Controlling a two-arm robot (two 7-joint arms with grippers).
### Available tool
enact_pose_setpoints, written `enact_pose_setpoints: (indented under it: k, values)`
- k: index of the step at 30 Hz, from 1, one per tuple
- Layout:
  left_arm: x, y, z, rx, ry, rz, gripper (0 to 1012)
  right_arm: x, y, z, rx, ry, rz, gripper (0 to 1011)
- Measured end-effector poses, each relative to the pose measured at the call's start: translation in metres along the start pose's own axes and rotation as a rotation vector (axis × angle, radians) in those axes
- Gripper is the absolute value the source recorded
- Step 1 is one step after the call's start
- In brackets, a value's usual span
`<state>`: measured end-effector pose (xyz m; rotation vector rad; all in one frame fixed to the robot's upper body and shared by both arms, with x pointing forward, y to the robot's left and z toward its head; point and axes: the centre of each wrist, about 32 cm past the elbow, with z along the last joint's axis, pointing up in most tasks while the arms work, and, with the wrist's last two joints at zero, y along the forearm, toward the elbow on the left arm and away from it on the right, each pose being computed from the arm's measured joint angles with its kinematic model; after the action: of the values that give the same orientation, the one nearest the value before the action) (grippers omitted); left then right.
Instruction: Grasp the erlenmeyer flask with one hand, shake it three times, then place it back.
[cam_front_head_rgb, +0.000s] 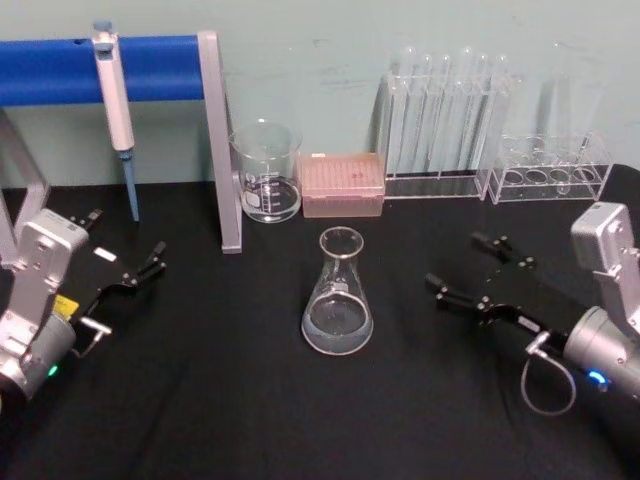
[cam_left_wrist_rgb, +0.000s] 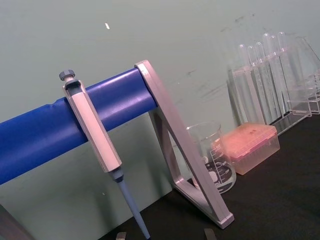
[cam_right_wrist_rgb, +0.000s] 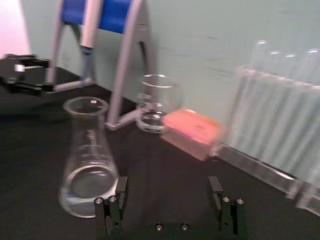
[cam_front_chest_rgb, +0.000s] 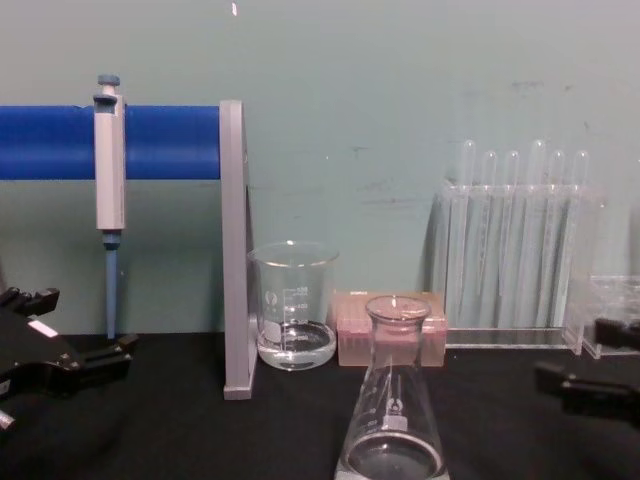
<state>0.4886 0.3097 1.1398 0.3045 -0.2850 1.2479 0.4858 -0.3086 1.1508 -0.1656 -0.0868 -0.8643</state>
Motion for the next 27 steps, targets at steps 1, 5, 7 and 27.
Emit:
enact_pose_setpoints:
  k: [1,5,7,27]
  values:
    - [0.0,0.0,0.0,0.0,0.0,0.0,1001,-0.001,0.001,0.0,0.0,0.004,0.013,1002]
    - [0.0,0.0,0.0,0.0,0.0,0.0,1001,-0.003,0.008,0.0,0.0,0.017,0.072,1003]
    - [0.0,0.0,0.0,0.0,0.0,0.0,1001,-0.005,0.013,0.0,0.002,0.024,0.102,1003]
    - [0.0,0.0,0.0,0.0,0.0,0.0,1001,-0.016,0.058,0.006,0.05,0.031,0.248,1003]
